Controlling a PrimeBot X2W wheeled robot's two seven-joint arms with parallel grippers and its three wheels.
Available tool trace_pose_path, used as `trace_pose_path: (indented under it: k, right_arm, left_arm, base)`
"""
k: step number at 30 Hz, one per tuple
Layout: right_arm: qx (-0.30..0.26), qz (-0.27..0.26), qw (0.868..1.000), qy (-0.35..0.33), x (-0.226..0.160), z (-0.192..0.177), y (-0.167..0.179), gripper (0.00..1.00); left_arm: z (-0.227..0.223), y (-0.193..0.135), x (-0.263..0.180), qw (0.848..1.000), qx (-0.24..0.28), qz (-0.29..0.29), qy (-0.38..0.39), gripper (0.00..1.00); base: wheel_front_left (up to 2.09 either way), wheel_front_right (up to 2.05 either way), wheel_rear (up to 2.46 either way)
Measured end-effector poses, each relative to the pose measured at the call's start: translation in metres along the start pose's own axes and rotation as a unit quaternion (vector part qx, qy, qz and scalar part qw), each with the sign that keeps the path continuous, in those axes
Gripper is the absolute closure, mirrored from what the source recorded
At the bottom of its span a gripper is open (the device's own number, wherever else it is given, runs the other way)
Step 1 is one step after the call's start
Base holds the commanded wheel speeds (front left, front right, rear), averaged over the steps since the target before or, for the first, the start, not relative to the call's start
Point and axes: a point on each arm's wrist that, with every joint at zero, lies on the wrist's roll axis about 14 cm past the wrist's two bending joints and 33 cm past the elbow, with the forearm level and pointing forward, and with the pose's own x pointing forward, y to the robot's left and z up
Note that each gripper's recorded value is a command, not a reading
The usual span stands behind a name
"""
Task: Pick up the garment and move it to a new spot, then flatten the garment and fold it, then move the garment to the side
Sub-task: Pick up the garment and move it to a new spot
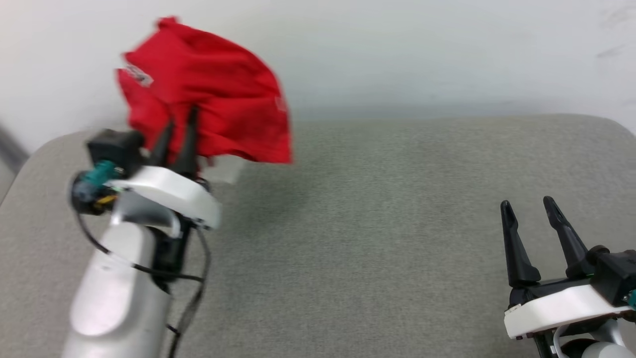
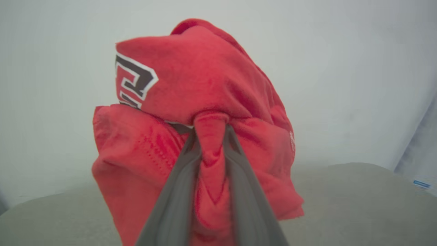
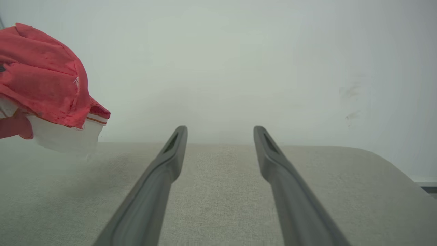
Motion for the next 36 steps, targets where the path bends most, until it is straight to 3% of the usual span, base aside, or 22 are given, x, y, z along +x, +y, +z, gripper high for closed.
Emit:
trace_pose_path:
  k: [4,9,15,22,23,24,25,26,36]
  right_arm:
    - [-0.002,-0.022,1.000,0.001,-0.009,0.002,-0.014,0.00]
    - [0.001,-0.043,0.999,0.013,-0.013,-0.006,-0.027,0.00]
    - [0.003,-0.060,0.998,0.029,-0.007,-0.021,-0.040,0.00]
    - [0.007,-0.069,0.996,0.051,0.002,-0.044,-0.047,0.00]
    - [0.007,-0.068,0.996,0.054,0.003,-0.046,-0.046,0.00]
    - [0.009,-0.064,0.996,0.055,0.005,-0.048,-0.045,0.00]
    - [0.009,-0.062,0.997,0.052,0.007,-0.046,-0.043,0.00]
    - [0.009,-0.061,0.997,0.051,0.007,-0.045,-0.043,0.00]
    - [0.003,-0.044,0.998,0.038,-0.001,-0.028,-0.030,0.00]
  left_arm:
    - [-0.020,-0.069,0.001,0.996,-0.037,-0.077,0.022,1.00]
    - [-0.064,-0.141,-0.011,0.979,-0.071,-0.169,0.086,1.00]
    - [-0.141,-0.184,-0.047,0.948,-0.090,-0.226,0.204,1.00]
    - [-0.204,-0.203,-0.095,0.907,-0.094,-0.265,0.313,1.00]
    - [-0.207,-0.205,-0.100,0.903,-0.095,-0.268,0.322,0.58]
    - [-0.209,-0.206,-0.104,0.901,-0.097,-0.269,0.325,0.58]
    - [-0.208,-0.206,-0.105,0.901,-0.097,-0.270,0.325,0.12]
    - [-0.205,-0.207,-0.105,0.903,-0.097,-0.271,0.318,0.00]
    - [-0.122,-0.204,-0.080,0.951,-0.100,-0.250,0.153,0.00]
  base:
    - [0.00,0.00,0.00]
    - [0.00,0.00,0.00]
    - [0.00,0.00,0.00]
    - [0.00,0.00,0.00]
    - [0.00,0.00,0.00]
    - [0.00,0.00,0.00]
    - [0.00,0.00,0.00]
    - [0.00,0.00,0.00]
    - [0.00,0.00,0.00]
